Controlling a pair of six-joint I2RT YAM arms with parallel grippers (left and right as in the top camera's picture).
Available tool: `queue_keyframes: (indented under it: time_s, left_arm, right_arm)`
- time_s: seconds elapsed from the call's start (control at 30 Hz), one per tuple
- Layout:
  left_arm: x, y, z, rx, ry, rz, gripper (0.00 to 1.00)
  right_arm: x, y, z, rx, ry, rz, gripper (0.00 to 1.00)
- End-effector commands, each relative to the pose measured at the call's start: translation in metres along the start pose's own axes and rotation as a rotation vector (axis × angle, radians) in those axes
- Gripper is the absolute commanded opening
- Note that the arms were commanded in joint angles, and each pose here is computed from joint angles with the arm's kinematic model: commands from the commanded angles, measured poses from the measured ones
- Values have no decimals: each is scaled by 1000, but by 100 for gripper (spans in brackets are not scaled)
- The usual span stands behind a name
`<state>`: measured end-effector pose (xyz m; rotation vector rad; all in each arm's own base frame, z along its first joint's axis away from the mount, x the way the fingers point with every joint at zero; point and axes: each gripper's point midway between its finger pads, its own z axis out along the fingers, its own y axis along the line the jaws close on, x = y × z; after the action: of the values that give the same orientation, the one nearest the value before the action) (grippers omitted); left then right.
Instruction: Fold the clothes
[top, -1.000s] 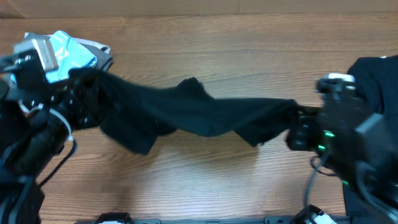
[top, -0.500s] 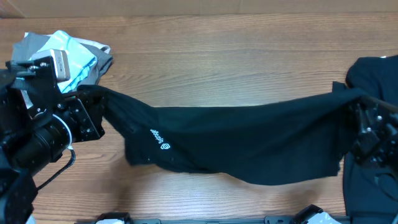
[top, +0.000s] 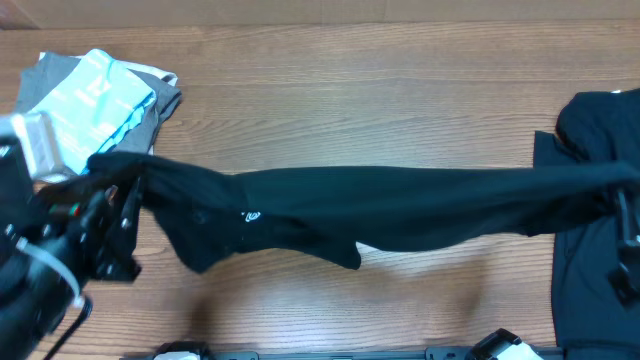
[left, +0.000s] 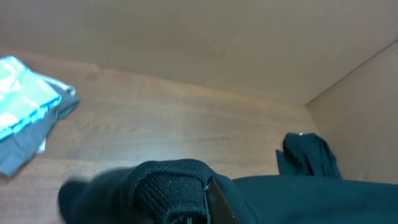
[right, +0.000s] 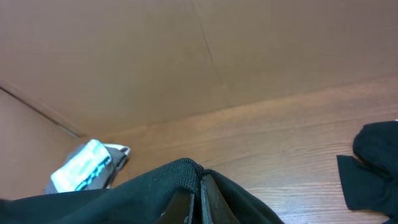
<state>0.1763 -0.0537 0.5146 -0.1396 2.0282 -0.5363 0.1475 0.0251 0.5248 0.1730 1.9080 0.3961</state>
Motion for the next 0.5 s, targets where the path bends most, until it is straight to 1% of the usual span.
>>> queue_keyframes:
  time_s: [0.0,0.03,0.17,0.33,0.4,0.47]
  left_arm:
    - [-5,-13,-30,36,-97,40,4]
    - [-6,-14,-35,38,-112,45,4]
    - [-26,-4,-80,-79,-323,73,4]
    - [-35,-6,-111,-99,-453,73,4]
    - [-42,7,-123,-182,-517,57,4]
    - [-44,15,-126,-232,-535,45,4]
  right_arm:
    - [-10,-9,-25,-18,-77,40,4]
    - [-10,-9,-28,-22,-84,42,4]
    - [-20,-11,-45,-52,-139,64,4]
    - [-26,-12,-55,-65,-173,77,4]
    - [-33,-19,-63,-44,-217,84,4]
    - [-38,-25,-70,-27,-252,82,4]
